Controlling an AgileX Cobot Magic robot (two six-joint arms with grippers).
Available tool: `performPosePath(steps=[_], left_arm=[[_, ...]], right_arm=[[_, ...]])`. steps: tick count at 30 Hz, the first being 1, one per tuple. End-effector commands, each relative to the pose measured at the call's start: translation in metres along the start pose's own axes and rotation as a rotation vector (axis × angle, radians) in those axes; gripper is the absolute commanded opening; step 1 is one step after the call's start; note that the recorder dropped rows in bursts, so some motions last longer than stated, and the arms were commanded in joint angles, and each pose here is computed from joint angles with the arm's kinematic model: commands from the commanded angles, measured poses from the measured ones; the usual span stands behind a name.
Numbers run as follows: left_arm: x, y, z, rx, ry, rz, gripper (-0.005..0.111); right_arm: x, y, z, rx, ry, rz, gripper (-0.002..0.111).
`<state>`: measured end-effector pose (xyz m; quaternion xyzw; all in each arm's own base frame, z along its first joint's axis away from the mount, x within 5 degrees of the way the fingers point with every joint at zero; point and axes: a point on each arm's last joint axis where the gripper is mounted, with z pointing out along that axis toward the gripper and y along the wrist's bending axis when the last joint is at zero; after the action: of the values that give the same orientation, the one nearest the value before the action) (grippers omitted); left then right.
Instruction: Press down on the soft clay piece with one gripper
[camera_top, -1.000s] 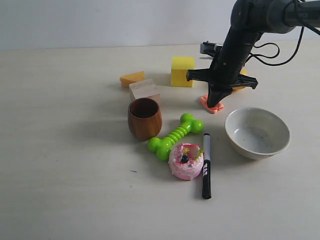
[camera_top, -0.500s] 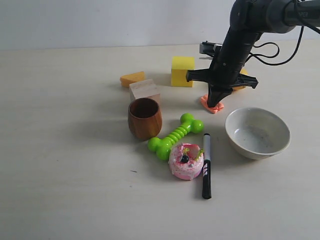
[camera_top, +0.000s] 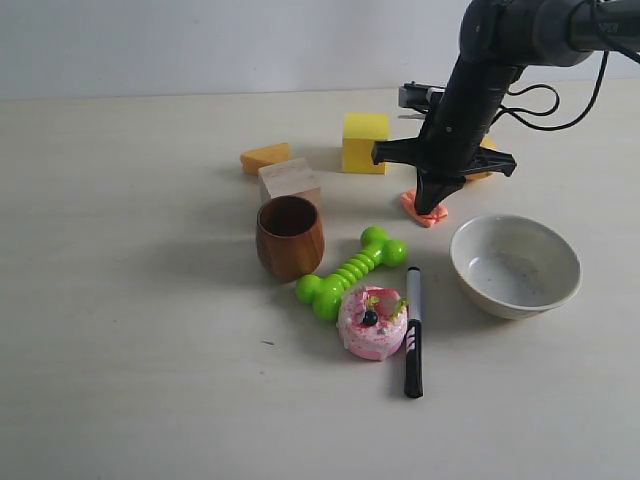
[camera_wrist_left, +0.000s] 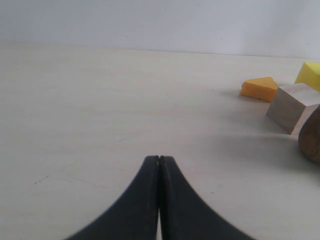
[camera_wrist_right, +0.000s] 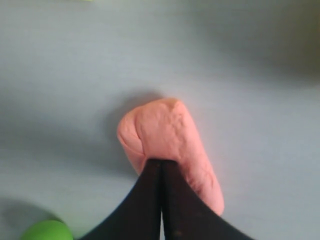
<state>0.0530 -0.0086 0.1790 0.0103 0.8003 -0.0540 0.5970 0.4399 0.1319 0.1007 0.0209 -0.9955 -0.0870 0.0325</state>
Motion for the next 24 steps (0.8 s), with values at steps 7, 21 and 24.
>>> performPosePath(steps=[7,21,24], left_arm=[[-0.002,0.000,-0.001,-0.003,-0.019,0.000,0.000],[-0.002,0.000,-0.001,-0.003,-0.019,0.000,0.000],[-0.002,0.000,-0.001,-0.003,-0.019,0.000,0.000]], right_arm=[[0.010,-0.003,0.024,0.053,0.091,-0.029,0.000],[0.009,0.002,-0.007,0.045,0.009,-0.045,0.000],[0.009,0.003,-0.014,0.043,-0.004,-0.048,0.000]])
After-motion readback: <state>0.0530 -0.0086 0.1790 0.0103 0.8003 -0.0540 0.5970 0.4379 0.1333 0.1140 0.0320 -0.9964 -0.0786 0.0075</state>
